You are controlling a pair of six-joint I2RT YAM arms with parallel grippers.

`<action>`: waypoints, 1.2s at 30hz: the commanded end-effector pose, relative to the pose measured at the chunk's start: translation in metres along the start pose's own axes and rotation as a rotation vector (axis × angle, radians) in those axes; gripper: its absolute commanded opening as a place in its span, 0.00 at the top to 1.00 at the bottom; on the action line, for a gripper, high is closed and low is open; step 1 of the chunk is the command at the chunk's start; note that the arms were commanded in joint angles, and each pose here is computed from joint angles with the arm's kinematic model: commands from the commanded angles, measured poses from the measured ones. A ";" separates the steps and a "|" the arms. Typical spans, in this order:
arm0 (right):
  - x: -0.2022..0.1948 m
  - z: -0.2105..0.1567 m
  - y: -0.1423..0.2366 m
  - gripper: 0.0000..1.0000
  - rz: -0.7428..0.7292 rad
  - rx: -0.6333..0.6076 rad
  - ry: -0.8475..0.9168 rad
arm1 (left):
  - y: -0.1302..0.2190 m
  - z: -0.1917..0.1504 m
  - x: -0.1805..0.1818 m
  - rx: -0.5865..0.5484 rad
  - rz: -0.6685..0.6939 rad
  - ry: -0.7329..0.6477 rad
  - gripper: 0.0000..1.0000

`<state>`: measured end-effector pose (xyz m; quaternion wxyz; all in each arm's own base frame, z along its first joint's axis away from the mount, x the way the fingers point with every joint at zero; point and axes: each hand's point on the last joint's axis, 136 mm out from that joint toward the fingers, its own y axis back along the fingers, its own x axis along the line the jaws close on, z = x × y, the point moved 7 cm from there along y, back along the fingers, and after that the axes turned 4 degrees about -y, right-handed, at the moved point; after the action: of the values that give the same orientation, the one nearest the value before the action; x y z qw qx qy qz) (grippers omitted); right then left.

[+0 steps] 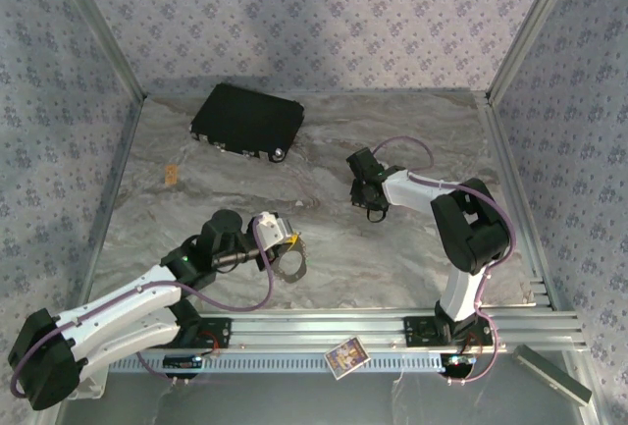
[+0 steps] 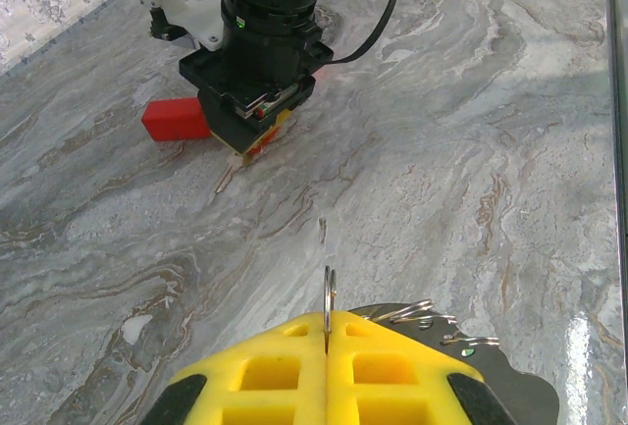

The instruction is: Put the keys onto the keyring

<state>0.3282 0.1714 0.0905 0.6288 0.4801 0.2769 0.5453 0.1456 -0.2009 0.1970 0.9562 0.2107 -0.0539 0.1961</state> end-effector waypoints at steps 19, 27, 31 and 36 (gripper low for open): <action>0.009 -0.003 0.012 1.00 -0.018 0.011 0.057 | 0.005 0.018 0.001 -0.072 0.002 -0.046 1.00; 0.018 -0.006 0.029 1.00 -0.006 -0.011 0.145 | 0.005 0.018 0.000 -0.072 -0.001 -0.046 1.00; 0.025 -0.014 0.041 1.00 -0.016 0.000 0.266 | 0.006 0.019 0.001 -0.069 0.000 -0.048 1.00; 0.029 -0.033 0.046 1.00 -0.043 0.047 0.391 | 0.006 0.019 0.000 -0.070 -0.005 -0.048 1.00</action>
<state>0.2975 0.2077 0.1160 0.5741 0.4034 0.3746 0.6061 0.1451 -0.2003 0.1989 0.9564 0.2079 -0.0597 0.1961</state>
